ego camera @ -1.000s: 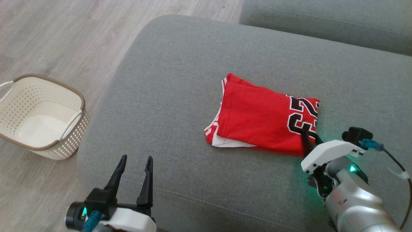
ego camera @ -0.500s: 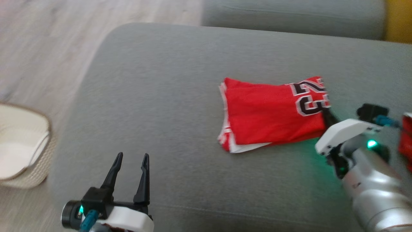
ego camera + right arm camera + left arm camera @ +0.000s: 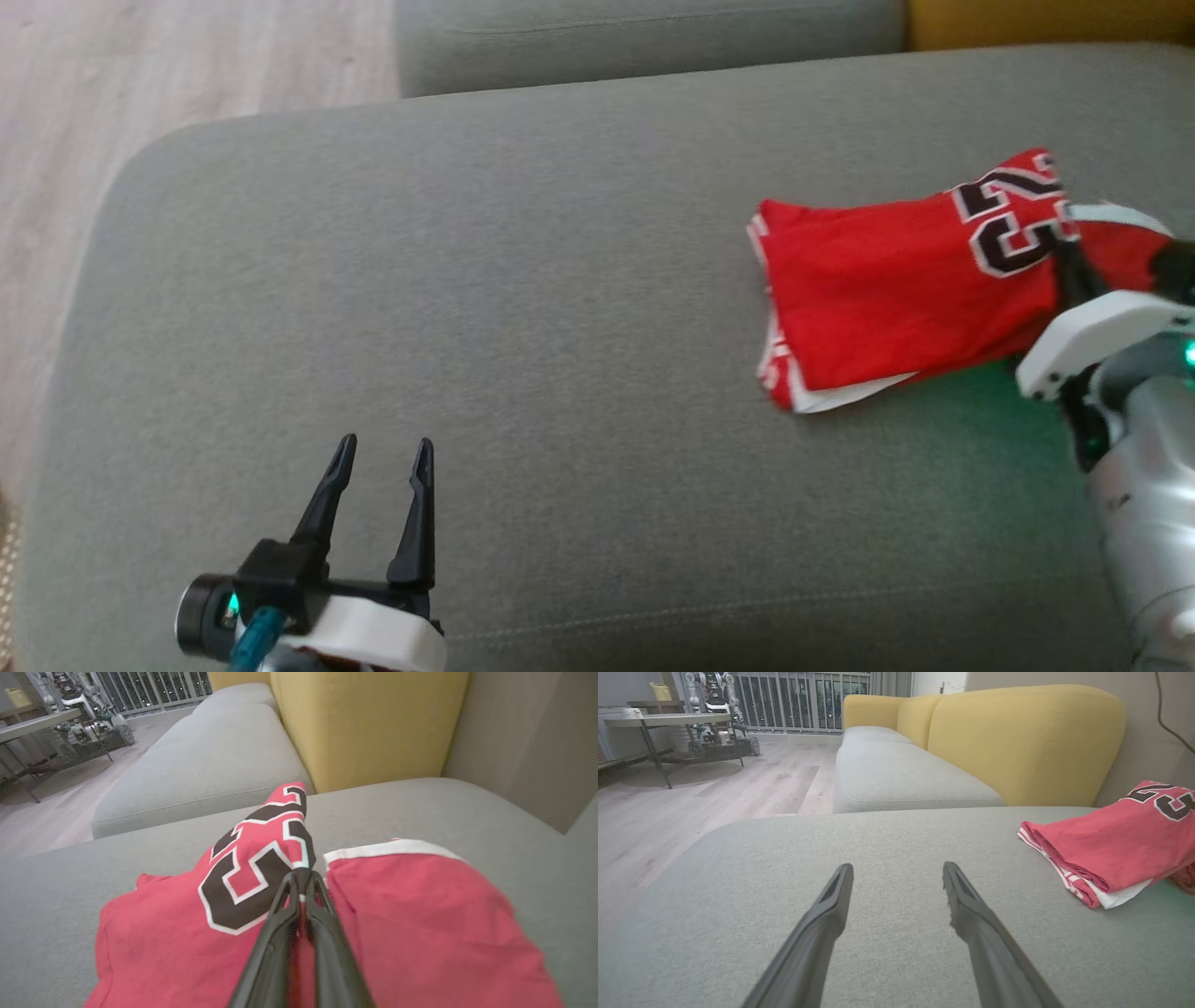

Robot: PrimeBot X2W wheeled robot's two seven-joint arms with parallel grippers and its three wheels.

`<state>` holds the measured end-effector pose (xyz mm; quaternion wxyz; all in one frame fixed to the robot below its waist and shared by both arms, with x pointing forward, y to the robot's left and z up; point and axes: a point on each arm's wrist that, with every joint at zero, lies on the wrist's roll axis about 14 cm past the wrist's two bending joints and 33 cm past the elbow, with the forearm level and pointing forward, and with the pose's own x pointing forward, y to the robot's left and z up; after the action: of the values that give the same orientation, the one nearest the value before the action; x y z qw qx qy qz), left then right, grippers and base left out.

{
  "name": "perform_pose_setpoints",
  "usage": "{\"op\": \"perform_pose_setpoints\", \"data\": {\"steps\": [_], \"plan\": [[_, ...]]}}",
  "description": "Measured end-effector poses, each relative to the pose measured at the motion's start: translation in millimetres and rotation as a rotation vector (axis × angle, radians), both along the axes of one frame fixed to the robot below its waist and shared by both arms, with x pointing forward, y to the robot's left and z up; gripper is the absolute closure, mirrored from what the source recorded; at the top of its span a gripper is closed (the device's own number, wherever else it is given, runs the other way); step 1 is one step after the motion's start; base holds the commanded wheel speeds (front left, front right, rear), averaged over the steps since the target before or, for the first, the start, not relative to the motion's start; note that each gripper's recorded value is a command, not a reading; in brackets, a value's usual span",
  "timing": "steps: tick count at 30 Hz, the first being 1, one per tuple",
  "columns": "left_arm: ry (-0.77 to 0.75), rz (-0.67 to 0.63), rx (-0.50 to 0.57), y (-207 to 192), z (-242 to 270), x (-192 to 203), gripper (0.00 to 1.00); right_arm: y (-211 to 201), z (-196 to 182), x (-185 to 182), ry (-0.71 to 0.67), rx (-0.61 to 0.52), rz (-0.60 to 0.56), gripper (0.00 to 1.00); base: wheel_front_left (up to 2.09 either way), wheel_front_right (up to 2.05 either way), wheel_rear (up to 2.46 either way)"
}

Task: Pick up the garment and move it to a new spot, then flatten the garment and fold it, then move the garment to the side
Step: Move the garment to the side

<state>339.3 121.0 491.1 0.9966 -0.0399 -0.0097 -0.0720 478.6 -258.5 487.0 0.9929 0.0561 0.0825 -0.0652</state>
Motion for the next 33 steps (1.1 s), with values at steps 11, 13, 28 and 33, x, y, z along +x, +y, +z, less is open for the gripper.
{"op": "perform_pose_setpoints", "data": {"steps": [11, 13, 28, 33], "plan": [[0.01, -0.035, -0.005, -8.8, -3.1, 5.5, 0.0, -74.5, 47.6, -9.8, -0.098, -0.075, -0.192, 1.0, 0.0, 0.0, 0.0], [0.013, -0.032, 0.001, -7.5, -4.6, 6.1, 0.0, -82.7, 49.8, -15.7, -0.097, -0.086, -0.226, 1.0, 0.0, 0.0, 0.0], [-0.022, 0.02, 0.006, 6.2, 6.4, 1.2, 0.0, -60.5, 50.9, -49.0, -0.03, -0.287, -0.217, 0.0, 0.0, 0.0, 0.0], [-0.044, 0.064, -0.015, 16.3, 14.4, -2.5, 0.0, 1.3, 37.0, -44.4, -0.061, -0.161, -0.032, 0.0, 0.0, 0.0, 0.0]]}}
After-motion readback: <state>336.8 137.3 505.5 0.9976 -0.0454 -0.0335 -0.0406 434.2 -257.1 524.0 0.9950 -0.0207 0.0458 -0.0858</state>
